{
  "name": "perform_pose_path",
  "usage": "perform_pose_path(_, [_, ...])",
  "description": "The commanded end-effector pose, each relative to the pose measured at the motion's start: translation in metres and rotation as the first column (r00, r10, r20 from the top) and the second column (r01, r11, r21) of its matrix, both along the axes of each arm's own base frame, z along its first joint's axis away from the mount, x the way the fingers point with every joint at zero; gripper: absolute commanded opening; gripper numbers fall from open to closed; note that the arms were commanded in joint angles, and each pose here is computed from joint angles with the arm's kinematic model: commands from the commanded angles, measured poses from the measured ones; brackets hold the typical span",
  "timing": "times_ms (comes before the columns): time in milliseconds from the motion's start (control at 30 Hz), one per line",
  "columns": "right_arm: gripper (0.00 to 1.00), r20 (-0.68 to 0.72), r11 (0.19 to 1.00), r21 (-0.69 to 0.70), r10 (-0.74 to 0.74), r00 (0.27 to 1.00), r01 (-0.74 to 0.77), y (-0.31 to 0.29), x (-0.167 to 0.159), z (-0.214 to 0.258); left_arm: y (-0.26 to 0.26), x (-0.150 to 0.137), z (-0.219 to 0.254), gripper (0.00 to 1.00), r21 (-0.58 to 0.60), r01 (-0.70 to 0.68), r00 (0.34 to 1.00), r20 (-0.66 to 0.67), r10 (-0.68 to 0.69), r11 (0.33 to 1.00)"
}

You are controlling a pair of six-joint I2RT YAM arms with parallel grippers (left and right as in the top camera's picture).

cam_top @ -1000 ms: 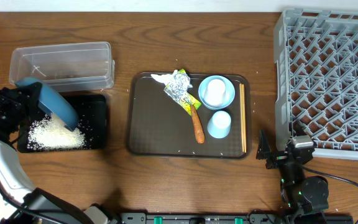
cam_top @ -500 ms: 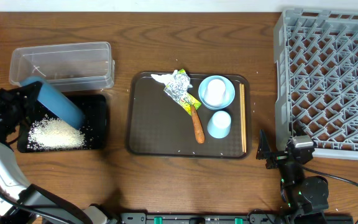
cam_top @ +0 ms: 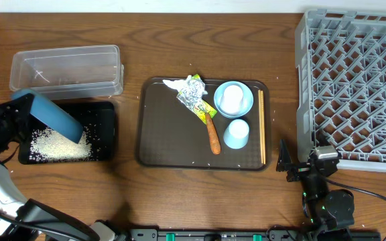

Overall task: Sort waste into correct bins and load items into the dishwasher rack
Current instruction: 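Tilt the blue bowl with the left gripper, pouring rice onto the black tray, then carry the empty blue bowl back onto the brown tray with the left gripper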

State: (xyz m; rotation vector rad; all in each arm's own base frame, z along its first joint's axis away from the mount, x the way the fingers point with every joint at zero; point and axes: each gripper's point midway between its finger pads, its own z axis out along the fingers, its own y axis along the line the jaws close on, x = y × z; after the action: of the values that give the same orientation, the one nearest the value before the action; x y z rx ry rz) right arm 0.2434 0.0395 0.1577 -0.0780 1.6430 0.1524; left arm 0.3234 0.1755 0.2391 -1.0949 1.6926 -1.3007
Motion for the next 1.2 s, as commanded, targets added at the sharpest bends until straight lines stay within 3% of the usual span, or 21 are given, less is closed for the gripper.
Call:
perform_pose_path(0, [0.99,0.002,1.000,-0.013,-0.019,1.000,0.019,-0.004,0.000,0.000,0.005,0.000,0.000,0.06,0.032,-0.011,1.000,0.001,0.011,0.999])
perform_pose_path(67, [0.99,0.002,1.000,-0.013,-0.019,1.000,0.019,-0.004,0.000,0.000,-0.009,-0.005,0.010,0.06,-0.062,0.054,0.998,0.038,-0.052,0.997])
perform_pose_path(167, [0.99,0.003,1.000,-0.013,-0.019,1.000,0.019,-0.004,0.000,0.000,0.003,0.001,0.011,0.06,0.038,0.017,0.998,0.053,-0.019,0.999])
perform_pose_path(267, [0.99,0.002,1.000,-0.013,-0.019,1.000,0.019,-0.004,0.000,0.000,-0.006,-0.003,0.014,0.06,-0.032,0.054,0.997,0.061,-0.052,0.998])
perform_pose_path(367, [0.99,0.003,1.000,-0.013,-0.019,1.000,0.019,-0.004,0.000,0.000,0.007,0.000,0.006,0.06,0.062,-0.004,0.999,0.037,0.001,0.998])
perform_pose_path(433, [0.99,0.002,1.000,-0.013,-0.019,1.000,0.019,-0.004,0.000,0.000,-0.003,-0.005,0.007,0.06,-0.029,0.030,0.999,0.029,-0.029,0.999])
perform_pose_path(533, [0.99,0.002,1.000,-0.013,-0.019,1.000,0.019,-0.004,0.000,0.000,0.007,-0.003,-0.001,0.06,0.045,-0.016,1.000,0.002,0.016,0.999])
perform_pose_path(600, [0.99,0.002,1.000,-0.013,-0.019,1.000,0.019,-0.004,0.000,0.000,-0.014,-0.009,0.010,0.06,-0.068,0.079,0.996,0.052,-0.076,0.995])
perform_pose_path(700, [0.99,0.003,1.000,-0.013,-0.019,1.000,0.019,-0.004,0.000,0.000,0.003,-0.003,0.002,0.06,0.089,0.016,0.999,0.041,-0.019,0.996])
perform_pose_path(767, [0.99,0.002,1.000,-0.013,-0.019,1.000,0.019,-0.004,0.000,0.000,-0.006,-0.008,0.006,0.06,0.000,0.050,0.998,0.046,-0.050,0.999])
perform_pose_path(867, [0.99,0.002,1.000,-0.013,-0.019,1.000,0.019,-0.004,0.000,0.000,-0.003,-0.005,0.010,0.06,0.063,0.052,0.995,0.078,-0.057,0.997])
perform_pose_path(933, [0.99,0.003,1.000,-0.013,-0.019,1.000,0.019,-0.004,0.000,0.000,-0.010,-0.009,0.014,0.06,-0.010,0.084,0.993,0.088,-0.083,0.996])
perform_pose_path(1033, [0.99,0.003,1.000,-0.013,-0.019,1.000,0.019,-0.004,0.000,0.000,0.003,-0.006,0.001,0.06,0.048,0.008,1.000,0.024,-0.009,0.999])
perform_pose_path(1100, [0.99,0.002,1.000,-0.013,-0.019,1.000,0.019,-0.004,0.000,0.000,-0.011,-0.011,0.007,0.06,-0.048,0.064,0.997,0.045,-0.062,0.997])
perform_pose_path(1167, [0.99,0.003,1.000,-0.013,-0.019,1.000,0.019,-0.004,0.000,0.000,-0.025,-0.014,0.023,0.06,-0.061,0.140,0.984,0.119,-0.132,0.988])
